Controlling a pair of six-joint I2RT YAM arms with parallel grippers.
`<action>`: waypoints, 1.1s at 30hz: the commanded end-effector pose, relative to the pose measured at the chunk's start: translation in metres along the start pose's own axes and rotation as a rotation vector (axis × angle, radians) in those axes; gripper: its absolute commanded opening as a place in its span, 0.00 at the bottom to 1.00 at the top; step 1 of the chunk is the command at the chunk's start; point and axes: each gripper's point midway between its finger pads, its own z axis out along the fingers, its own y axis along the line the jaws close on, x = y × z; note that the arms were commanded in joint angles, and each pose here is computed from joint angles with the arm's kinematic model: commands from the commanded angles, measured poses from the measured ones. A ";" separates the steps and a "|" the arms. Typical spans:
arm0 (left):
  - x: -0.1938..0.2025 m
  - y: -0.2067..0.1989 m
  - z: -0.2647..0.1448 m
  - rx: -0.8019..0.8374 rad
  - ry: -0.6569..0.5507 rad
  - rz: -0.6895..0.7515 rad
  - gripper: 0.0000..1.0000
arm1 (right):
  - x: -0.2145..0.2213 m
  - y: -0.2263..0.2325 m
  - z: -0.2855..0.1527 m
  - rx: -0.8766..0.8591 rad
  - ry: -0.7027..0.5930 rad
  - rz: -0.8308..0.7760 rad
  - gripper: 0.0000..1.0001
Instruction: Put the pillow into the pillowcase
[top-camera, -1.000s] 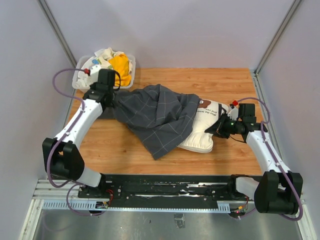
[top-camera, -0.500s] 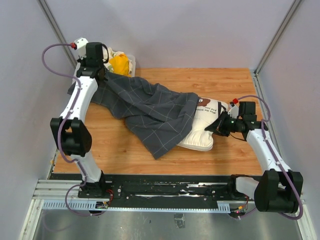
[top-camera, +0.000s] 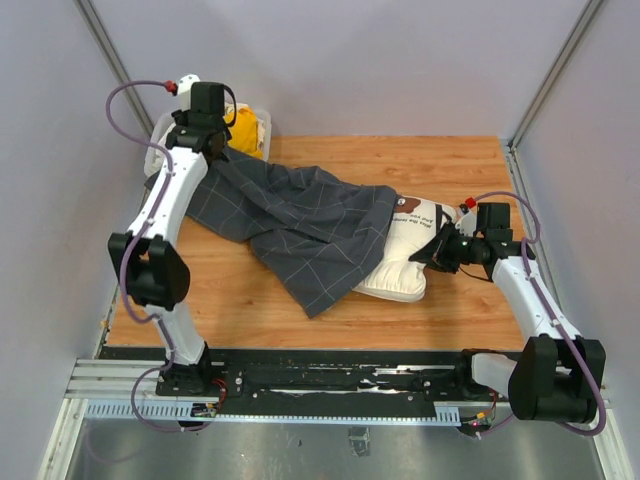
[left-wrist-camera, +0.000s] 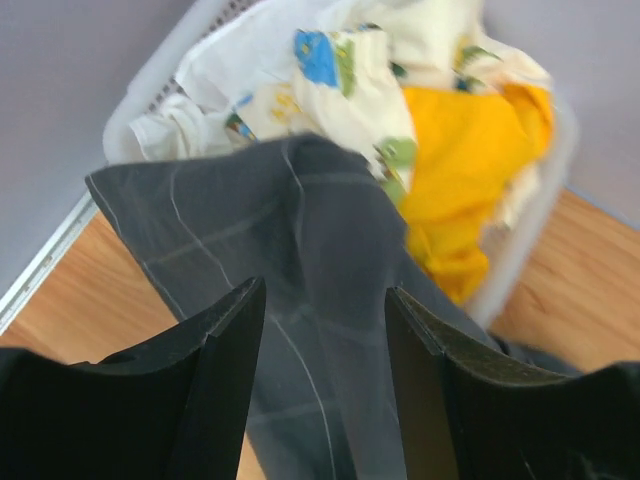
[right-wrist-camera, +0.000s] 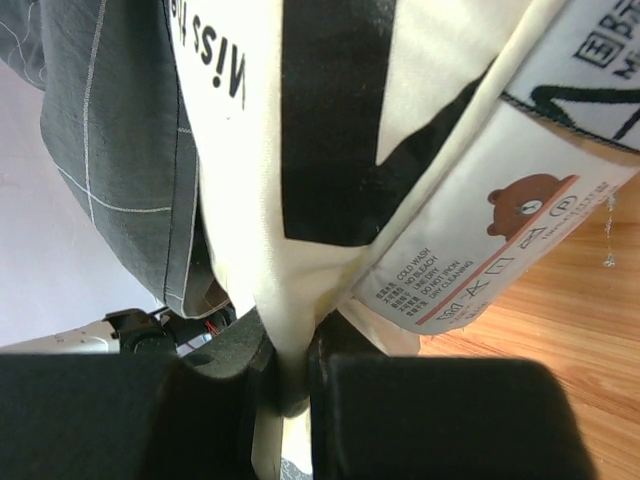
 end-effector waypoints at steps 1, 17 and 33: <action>-0.002 -0.018 -0.086 0.170 -0.011 0.037 0.57 | -0.014 0.017 -0.001 -0.059 -0.040 -0.037 0.06; 0.257 -0.064 -0.286 0.738 0.210 0.375 0.60 | -0.008 0.015 0.000 -0.070 -0.035 -0.029 0.09; 0.356 -0.086 -0.339 0.847 0.160 0.565 0.64 | 0.008 0.010 -0.004 -0.076 -0.030 -0.009 0.10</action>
